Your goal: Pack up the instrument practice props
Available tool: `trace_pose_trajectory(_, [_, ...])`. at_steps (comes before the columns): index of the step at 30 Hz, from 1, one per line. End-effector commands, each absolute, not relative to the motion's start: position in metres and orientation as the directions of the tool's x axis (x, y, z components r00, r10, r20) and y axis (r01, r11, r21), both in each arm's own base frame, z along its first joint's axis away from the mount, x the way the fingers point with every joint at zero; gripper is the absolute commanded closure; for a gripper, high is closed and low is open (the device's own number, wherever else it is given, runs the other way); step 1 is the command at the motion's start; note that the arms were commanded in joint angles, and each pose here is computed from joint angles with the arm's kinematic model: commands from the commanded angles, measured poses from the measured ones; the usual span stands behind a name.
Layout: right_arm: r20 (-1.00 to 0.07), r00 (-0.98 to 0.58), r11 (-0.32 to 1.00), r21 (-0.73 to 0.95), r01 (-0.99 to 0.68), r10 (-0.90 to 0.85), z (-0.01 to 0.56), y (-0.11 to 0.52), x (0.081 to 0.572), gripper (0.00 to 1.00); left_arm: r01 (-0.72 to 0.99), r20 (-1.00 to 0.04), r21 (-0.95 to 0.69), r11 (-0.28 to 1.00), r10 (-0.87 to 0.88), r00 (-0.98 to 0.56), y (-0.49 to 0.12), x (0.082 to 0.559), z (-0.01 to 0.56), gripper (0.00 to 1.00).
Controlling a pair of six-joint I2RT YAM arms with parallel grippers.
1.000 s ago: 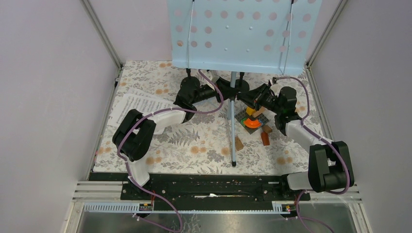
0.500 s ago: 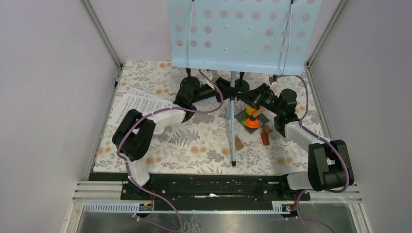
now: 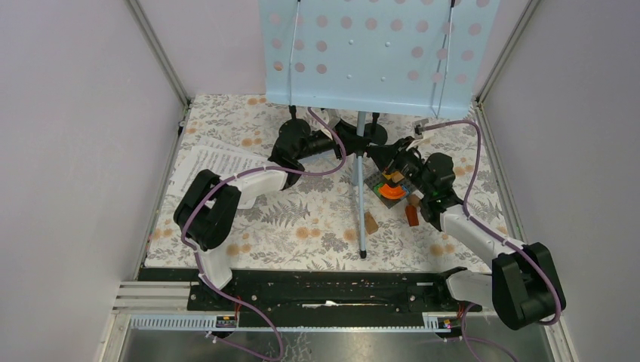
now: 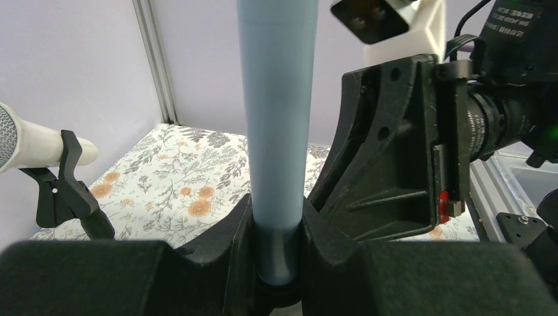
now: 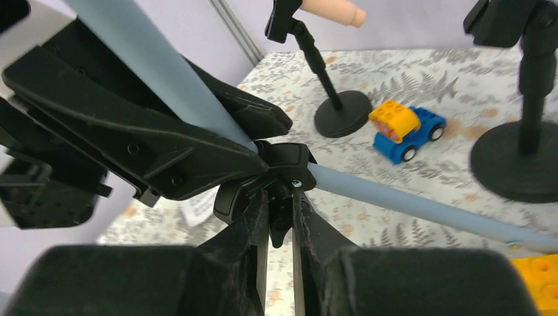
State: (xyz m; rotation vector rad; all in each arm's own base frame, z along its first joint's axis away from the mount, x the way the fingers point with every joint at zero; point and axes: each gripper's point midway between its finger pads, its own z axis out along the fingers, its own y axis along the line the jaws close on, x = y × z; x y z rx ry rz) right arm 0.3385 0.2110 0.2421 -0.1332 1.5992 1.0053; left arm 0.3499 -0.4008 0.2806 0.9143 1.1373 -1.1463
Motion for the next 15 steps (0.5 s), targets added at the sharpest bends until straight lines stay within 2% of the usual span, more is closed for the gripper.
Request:
trace_pose_trajectory(1, [-0.95, -0.281, 0.467, 0.311, -0.828, 0.134, 0.218, 0.26, 0.274, 1.0, 0.966, -0.984, -0.174, 0.192, -0.081, -0.161, -0.409, 0.344, 0.222, 1.0])
trace_pose_trajectory(3, [-0.976, -0.204, 0.437, 0.219, -0.872, 0.082, 0.214, 0.263, 0.264, 0.99, 0.967, -0.985, -0.166, 0.195, -0.076, -0.154, -0.408, 0.344, 0.221, 1.0])
trace_pose_trajectory(6, [-0.997, -0.076, 0.304, 0.069, -0.95, -0.008, 0.213, 0.271, 0.237, 0.86, 0.969, -0.988, -0.151, 0.197, -0.07, -0.139, -0.407, 0.343, 0.222, 1.0])
trace_pose_trajectory(7, [-0.999, 0.002, 0.247, -0.014, -0.969, -0.048, 0.212, 0.273, 0.228, 0.87, 0.969, -0.988, -0.15, 0.199, -0.068, -0.139, -0.407, 0.344, 0.221, 1.0])
trace_pose_trajectory(9, [-0.992, 0.084, 0.183, -0.099, -0.978, -0.091, 0.212, 0.275, 0.217, 0.99, 0.968, -0.987, -0.154, 0.197, -0.066, -0.144, -0.407, 0.344, 0.22, 1.0])
trace_pose_trajectory(12, [-0.965, 0.226, 0.136, -0.244, -0.96, -0.133, 0.213, 0.272, 0.212, 1.0, 0.969, -0.986, -0.162, 0.189, -0.066, -0.152, -0.408, 0.343, 0.219, 1.0])
trace_pose_trajectory(15, [-0.868, 0.459, 0.024, -0.472, -0.881, -0.19, 0.208, 0.267, 0.203, 1.0, 0.969, -0.986, -0.163, 0.186, -0.065, -0.153, -0.408, 0.342, 0.219, 1.0])
